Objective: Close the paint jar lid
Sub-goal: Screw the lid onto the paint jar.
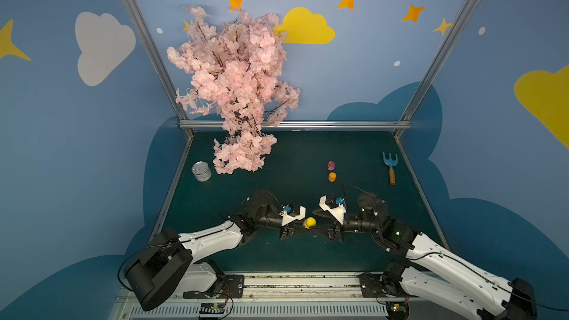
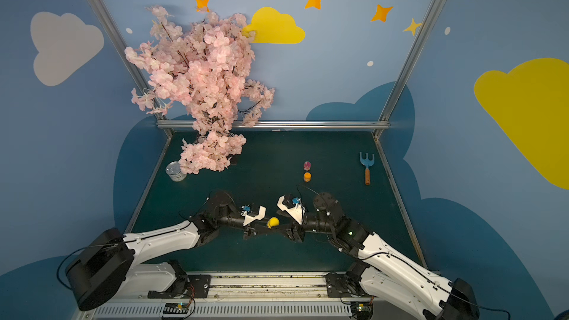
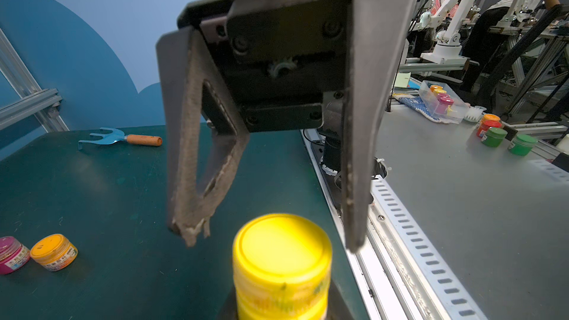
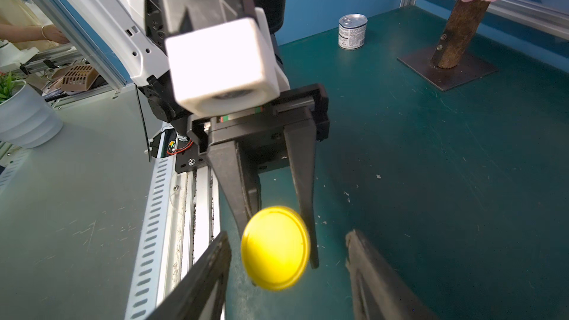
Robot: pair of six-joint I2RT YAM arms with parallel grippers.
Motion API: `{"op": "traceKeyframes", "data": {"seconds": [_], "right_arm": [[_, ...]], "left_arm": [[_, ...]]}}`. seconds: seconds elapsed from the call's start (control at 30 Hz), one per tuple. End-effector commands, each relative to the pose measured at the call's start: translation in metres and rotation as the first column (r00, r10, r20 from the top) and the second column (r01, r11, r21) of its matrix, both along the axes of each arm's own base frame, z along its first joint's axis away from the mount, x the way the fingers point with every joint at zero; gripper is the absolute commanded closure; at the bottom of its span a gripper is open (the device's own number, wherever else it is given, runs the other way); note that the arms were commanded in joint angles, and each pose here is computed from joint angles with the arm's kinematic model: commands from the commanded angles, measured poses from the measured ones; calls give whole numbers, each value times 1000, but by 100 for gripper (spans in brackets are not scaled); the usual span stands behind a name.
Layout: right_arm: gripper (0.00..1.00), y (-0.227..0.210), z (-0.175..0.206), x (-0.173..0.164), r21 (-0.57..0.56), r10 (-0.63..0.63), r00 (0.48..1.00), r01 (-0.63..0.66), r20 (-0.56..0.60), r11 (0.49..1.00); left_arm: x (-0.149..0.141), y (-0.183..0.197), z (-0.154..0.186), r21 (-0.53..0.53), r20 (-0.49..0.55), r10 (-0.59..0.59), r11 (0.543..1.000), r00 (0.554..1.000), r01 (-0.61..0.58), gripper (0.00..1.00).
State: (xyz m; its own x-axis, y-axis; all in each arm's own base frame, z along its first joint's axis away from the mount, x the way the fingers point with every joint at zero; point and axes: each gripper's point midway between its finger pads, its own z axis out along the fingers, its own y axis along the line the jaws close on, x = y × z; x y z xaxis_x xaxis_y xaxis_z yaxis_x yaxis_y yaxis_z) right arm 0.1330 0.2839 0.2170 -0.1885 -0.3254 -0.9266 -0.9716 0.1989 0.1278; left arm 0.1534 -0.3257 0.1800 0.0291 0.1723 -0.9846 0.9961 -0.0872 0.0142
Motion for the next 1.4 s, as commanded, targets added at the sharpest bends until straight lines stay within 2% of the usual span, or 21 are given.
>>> {"op": "traceKeyframes", "data": {"seconds": [0.0, 0.17, 0.33, 0.4, 0.5, 0.67, 0.87, 0.97, 1.07, 1.13, 1.2, 1.37], "right_arm": [[39, 5, 9, 2, 21, 5, 999, -6, 32, 1000], [47, 5, 11, 4, 26, -7, 999, 6, 38, 1000], [63, 5, 9, 8, 17, -27, 999, 26, 29, 1000], [66, 5, 6, 10, 11, -41, 999, 41, 16, 999], [69, 7, 2, 17, 2, -77, 997, 77, -14, 997], [79, 11, -9, 29, -29, -149, 985, 146, -92, 989], [84, 18, -21, 44, -58, -252, 945, 245, -208, 968], [86, 24, -29, 53, -80, -328, 907, 318, -263, 945], [88, 32, -38, 61, -130, -432, 847, 412, -309, 902], [89, 34, -50, 68, -204, -537, 770, 496, -344, 844], [90, 39, -59, 70, -258, -589, 721, 529, -366, 808], [90, 60, -72, 66, -318, -643, 688, 560, -337, 765]], "left_arm": [[2, -1, 3, -2, 3, 1, 1000, 1000, -1, 69], [3, -1, 2, 1, 1, 4, 1000, 1000, -4, 69], [5, -1, 2, 2, 5, 15, 1000, 1000, -15, 69], [6, 0, 2, 1, 10, 28, 1000, 1000, -28, 69], [13, 1, 3, -6, 33, 77, 997, 997, -76, 69], [33, 10, 7, -32, 99, 229, 973, 968, -227, 70], [52, 26, 17, -84, 161, 388, 922, 908, -379, 70], [62, 35, 21, -106, 188, 471, 882, 862, -458, 69], [73, 43, 23, -116, 222, 544, 839, 809, -532, 69], [81, 51, 24, -123, 234, 601, 798, 764, -590, 69], [86, 57, 25, -134, 248, 640, 766, 727, -629, 69], [95, 69, 27, -141, 277, 702, 706, 656, -695, 69]]}}
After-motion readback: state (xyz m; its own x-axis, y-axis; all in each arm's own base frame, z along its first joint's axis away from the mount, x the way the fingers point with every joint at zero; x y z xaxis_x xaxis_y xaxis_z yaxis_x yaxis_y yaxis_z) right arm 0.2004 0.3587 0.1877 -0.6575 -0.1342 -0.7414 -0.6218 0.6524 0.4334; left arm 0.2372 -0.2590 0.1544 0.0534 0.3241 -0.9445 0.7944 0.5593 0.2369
